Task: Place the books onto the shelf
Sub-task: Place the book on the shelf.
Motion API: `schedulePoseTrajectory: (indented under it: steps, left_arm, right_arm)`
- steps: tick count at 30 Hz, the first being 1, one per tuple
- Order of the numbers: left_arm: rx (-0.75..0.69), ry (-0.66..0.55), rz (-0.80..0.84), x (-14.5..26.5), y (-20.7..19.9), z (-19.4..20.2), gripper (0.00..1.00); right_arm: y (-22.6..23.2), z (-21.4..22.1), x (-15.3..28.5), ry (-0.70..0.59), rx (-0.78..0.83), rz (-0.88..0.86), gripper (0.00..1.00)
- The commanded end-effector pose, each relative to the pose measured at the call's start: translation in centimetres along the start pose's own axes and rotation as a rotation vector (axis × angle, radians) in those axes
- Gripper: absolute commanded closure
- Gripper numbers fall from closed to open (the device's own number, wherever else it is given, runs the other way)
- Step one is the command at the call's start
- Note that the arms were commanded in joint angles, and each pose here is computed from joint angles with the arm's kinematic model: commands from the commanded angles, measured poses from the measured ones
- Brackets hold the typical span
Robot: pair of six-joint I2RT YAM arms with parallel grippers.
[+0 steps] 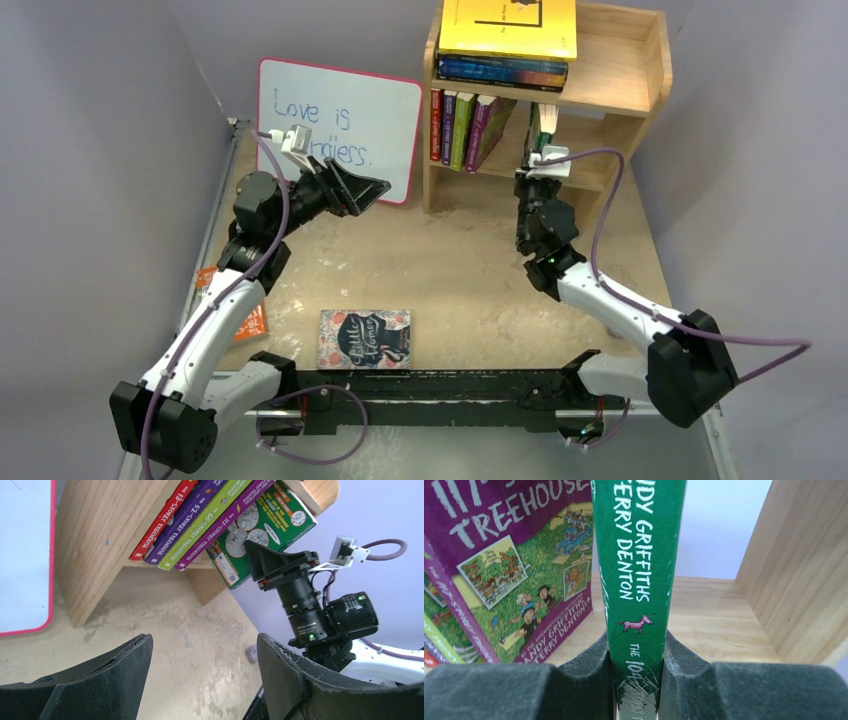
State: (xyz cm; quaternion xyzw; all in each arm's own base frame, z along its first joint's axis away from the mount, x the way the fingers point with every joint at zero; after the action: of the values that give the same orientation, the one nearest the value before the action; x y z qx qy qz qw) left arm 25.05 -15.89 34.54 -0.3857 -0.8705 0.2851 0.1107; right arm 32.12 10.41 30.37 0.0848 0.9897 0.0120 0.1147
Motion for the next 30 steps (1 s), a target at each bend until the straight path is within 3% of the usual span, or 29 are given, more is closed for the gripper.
schedulePoseTrajectory:
  steps: [1,13,26,28,30]
  left_arm:
    - [0.027,-0.112,0.039,-1.5,-0.8,-1.5,0.25]
    - [0.102,-0.166,0.022,-7.0,-1.8,0.5,0.28]
    - [0.106,-0.206,0.018,-14.9,-2.3,1.4,0.39]
    - [0.106,-0.201,0.014,-15.6,-2.2,1.6,0.39]
    - [0.107,-0.196,0.012,-16.0,-2.2,1.9,0.39]
  right_arm:
    - [1.1,-5.1,-2.5,-0.181,-0.185,-0.002,1.00]
    - [4.5,-5.3,-4.1,-0.168,-0.237,-0.143,1.00]
    - [7.5,-4.6,-4.3,-0.123,-0.172,-0.344,1.00]
    - [7.8,-4.6,-4.3,-0.113,-0.175,-0.363,0.93]
    - [8.0,-4.5,-4.3,-0.089,-0.184,-0.375,0.74]
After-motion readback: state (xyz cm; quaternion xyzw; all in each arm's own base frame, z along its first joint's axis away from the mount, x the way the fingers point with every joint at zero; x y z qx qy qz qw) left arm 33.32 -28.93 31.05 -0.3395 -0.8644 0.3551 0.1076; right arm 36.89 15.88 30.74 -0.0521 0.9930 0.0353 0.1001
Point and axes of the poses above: each gripper's point midway between its finger pads, its own x axis back along the fingers, its own y axis along the line the jaws close on, z = x × y, the point moved 6 cm from there along x, back along the fingers, and after that the axes turned 4 degrees about -x, right-handed, at the moved point
